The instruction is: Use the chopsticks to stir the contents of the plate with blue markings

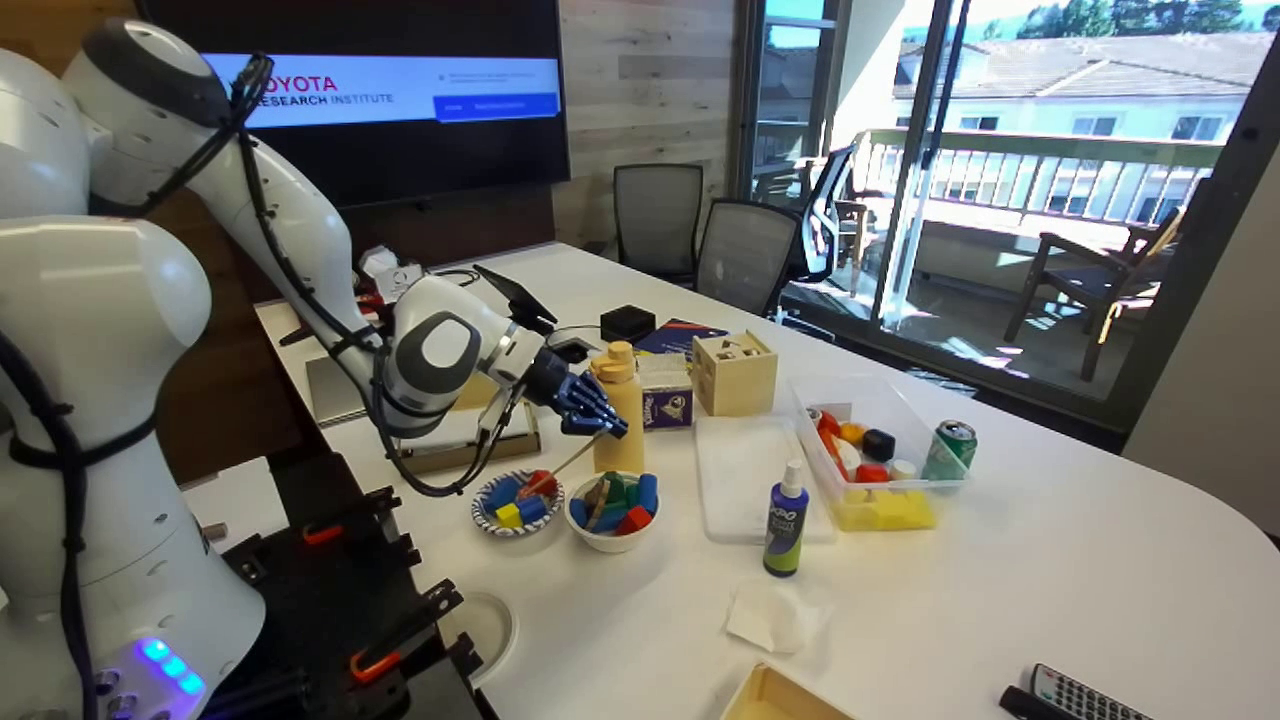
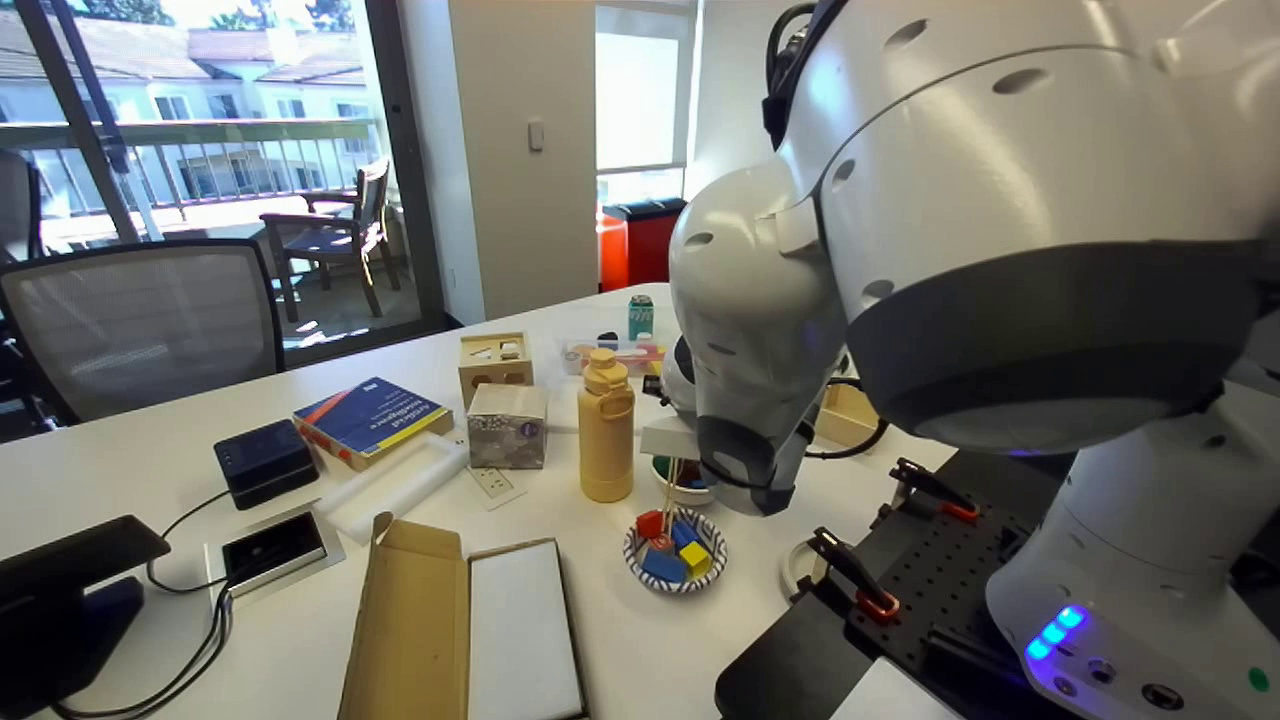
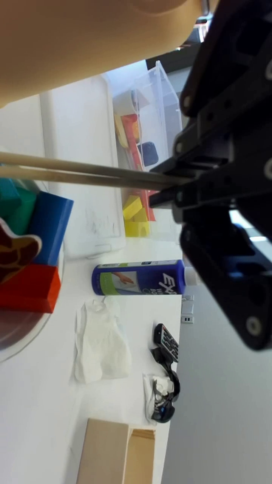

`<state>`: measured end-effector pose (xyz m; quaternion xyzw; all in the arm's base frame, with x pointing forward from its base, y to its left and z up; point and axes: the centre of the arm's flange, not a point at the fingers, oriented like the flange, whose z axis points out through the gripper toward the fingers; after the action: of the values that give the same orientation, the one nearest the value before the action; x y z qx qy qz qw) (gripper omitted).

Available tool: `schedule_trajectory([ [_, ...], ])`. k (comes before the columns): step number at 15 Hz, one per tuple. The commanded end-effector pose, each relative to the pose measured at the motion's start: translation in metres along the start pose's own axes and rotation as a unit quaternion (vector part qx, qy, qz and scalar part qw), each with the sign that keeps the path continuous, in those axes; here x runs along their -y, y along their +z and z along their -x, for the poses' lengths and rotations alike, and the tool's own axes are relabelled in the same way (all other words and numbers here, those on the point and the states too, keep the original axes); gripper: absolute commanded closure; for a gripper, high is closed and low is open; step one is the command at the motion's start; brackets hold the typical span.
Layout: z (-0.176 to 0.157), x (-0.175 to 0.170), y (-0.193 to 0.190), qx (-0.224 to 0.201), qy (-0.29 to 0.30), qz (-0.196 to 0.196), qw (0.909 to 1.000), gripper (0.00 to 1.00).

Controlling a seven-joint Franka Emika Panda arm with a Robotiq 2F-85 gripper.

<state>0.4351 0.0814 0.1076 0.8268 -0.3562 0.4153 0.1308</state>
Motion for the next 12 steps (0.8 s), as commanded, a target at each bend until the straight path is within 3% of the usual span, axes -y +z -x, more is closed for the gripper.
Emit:
schedule_trajectory([
  [1, -0.002, -0.025, 0.016, 0.006, 0.02, -0.02, 0.9996, 0.97],
  [8, 0.015, -0.029, 0.007, 0.047, -0.028, -0.014, 0.9984, 0.97],
  [12, 0.01, -0.044, 0.006, 0.028, -0.034, -0.001, 0.999, 0.97],
])
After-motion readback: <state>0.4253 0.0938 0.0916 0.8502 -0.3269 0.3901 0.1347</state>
